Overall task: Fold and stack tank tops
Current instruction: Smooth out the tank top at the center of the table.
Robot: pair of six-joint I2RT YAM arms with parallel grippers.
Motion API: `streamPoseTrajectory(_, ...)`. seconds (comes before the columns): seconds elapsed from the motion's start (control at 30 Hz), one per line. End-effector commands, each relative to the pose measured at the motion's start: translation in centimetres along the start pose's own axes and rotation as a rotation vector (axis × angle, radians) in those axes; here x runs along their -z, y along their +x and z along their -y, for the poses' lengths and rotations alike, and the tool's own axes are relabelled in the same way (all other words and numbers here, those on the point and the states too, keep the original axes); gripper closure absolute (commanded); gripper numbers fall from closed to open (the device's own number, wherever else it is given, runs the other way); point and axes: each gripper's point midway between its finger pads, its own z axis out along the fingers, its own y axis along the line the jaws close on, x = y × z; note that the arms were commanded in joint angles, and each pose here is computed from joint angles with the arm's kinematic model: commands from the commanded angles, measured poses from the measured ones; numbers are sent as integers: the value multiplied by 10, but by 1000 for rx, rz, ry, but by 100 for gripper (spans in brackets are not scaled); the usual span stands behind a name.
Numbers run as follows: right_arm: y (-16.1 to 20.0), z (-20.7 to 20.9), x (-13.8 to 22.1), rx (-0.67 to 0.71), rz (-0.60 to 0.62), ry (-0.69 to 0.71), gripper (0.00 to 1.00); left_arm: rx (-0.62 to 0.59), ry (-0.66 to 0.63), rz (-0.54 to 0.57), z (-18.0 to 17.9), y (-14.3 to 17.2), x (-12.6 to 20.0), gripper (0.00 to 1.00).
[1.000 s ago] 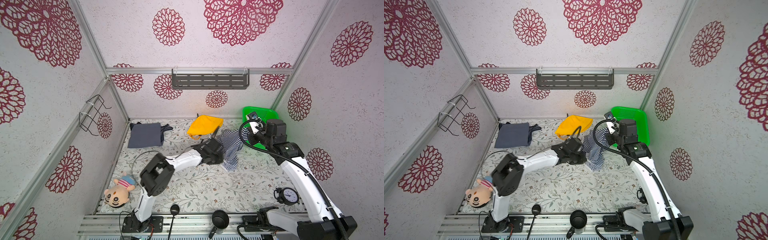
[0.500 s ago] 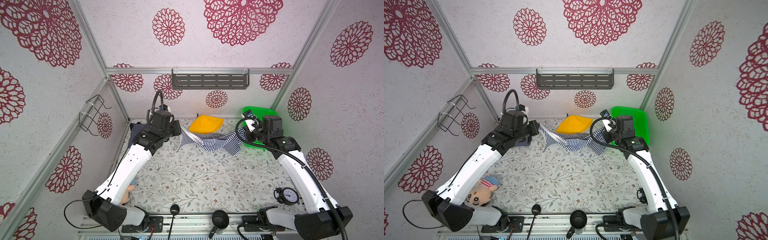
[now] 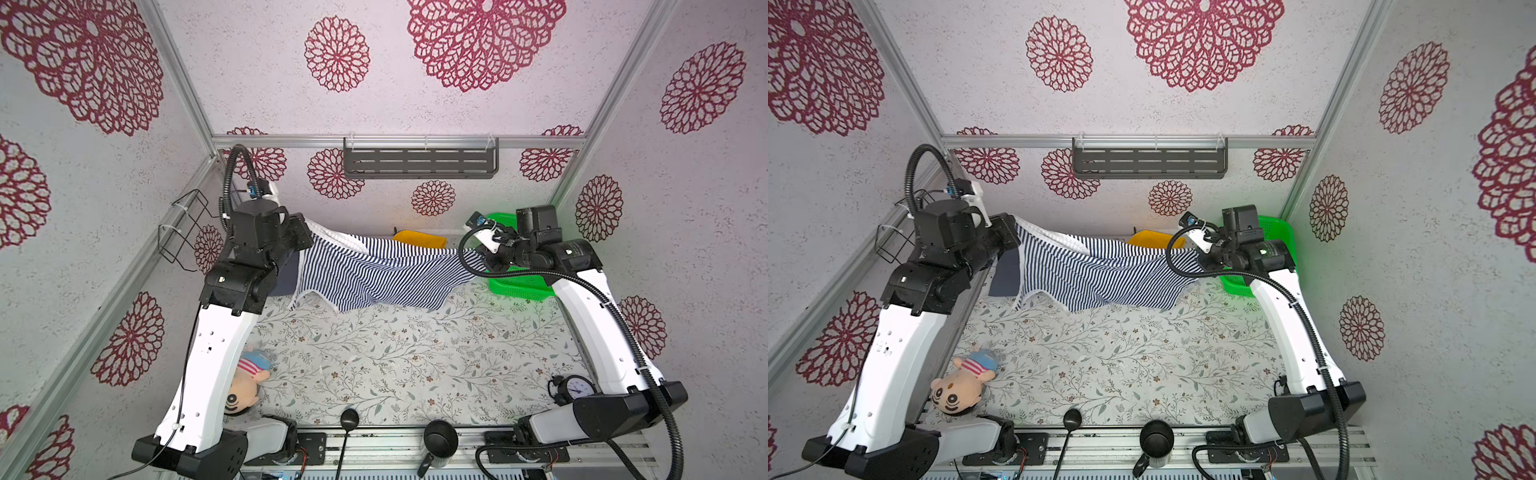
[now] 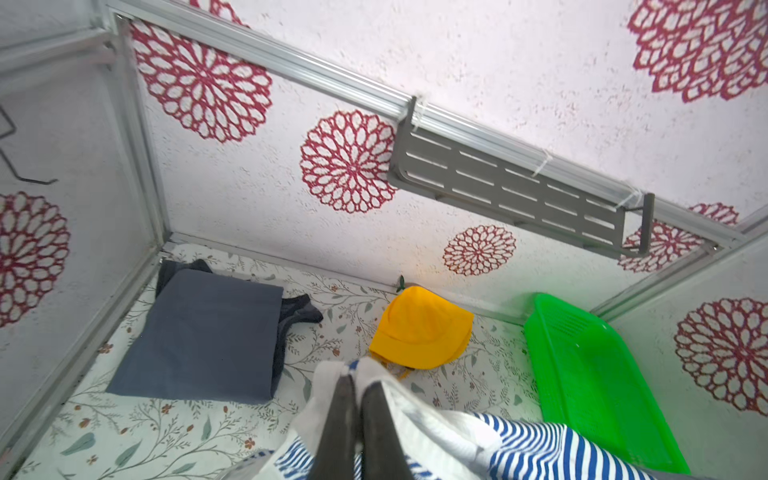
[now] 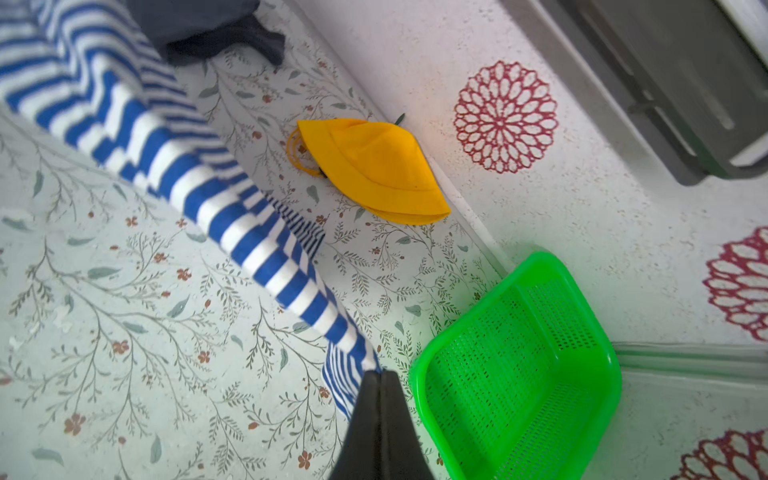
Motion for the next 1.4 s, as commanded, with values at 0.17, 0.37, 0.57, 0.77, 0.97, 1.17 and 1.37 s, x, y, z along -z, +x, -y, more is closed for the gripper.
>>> streamPoseTrajectory(0.17, -35, 61, -24, 70, 83, 260, 100, 23, 2, -18, -17, 10, -60, 100)
streamPoseTrajectory(0.37, -84, 113, -8, 106, 222, 458, 100, 51, 120, 82, 13, -31, -96, 100)
streamPoseTrajectory(0.57, -100, 117, 39, 146, 282, 518, 100, 34, 204, 178, 34, -71, -76, 100)
streamPoseTrajectory(0.77, -57, 68, 63, 143, 273, 459, 100, 51, 233, 160, 22, -29, -39, 100)
streamPoseTrajectory(0.97, 22, -35, 26, 32, 160, 77, 100, 92, 156, 51, -28, 83, -8, 100)
streamPoseTrajectory(1.17, 77, -193, 14, -121, 67, -550, 100, 225, 74, -25, -81, 191, 30, 100)
streamPoseTrajectory(1.37, 63, -212, 55, -177, 242, -611, 30, 335, 91, -10, -105, 245, 80, 31)
